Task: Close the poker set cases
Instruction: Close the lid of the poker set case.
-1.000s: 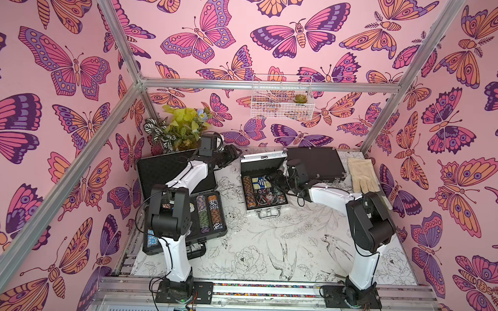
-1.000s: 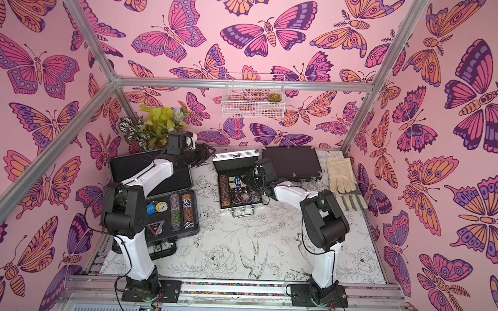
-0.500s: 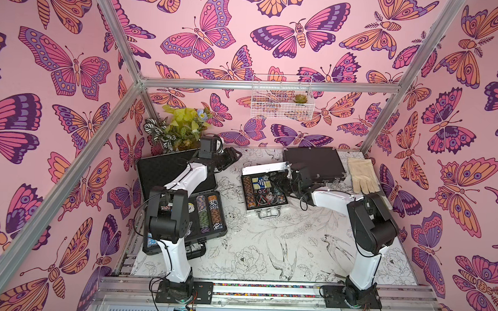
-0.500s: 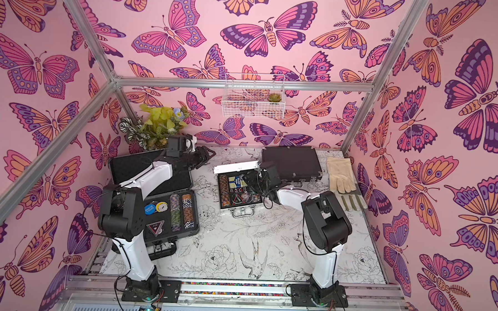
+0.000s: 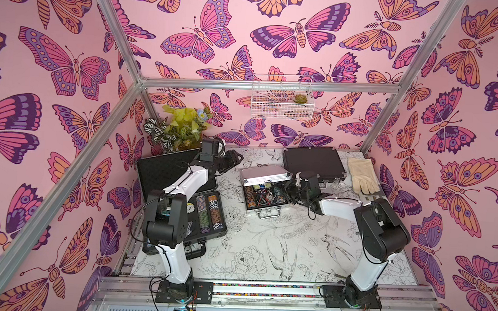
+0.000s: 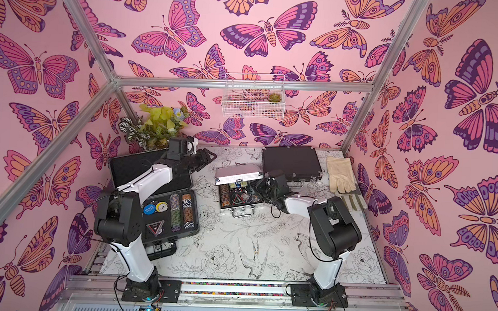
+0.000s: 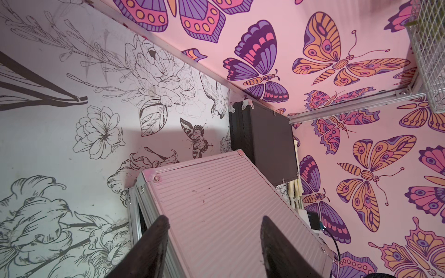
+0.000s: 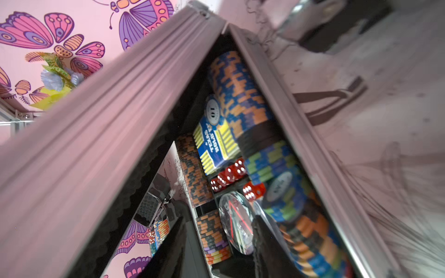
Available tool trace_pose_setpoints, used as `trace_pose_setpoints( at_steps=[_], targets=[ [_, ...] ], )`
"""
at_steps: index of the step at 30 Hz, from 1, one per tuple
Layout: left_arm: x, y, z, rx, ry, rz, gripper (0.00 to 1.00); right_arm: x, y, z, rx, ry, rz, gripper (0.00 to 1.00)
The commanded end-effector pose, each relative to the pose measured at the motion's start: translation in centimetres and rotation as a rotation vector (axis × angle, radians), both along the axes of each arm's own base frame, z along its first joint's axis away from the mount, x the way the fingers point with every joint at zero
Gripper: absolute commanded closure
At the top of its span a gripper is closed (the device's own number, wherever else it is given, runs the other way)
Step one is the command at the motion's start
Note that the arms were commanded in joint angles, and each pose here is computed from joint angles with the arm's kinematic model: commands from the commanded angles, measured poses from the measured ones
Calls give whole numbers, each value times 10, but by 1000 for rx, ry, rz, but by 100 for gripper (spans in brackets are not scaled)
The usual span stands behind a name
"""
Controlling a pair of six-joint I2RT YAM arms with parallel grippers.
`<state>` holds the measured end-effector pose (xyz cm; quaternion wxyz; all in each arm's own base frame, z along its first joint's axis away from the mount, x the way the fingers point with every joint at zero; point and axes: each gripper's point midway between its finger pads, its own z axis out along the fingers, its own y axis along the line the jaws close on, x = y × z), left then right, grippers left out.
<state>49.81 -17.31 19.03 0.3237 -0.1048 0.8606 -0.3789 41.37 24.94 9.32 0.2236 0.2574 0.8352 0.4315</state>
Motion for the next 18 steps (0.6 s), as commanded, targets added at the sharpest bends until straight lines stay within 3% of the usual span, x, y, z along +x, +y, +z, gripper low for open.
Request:
trace_pose_setpoints(
  at_steps=[1, 18],
  targets=[
    [-12, -6, 3, 42, -21, -23, 38, 0, -13, 14, 8, -32, -18, 54],
    [-57, -65, -23, 155, 17, -165, 38, -42, -64, -18, -147, 29, -21, 52]
  ],
)
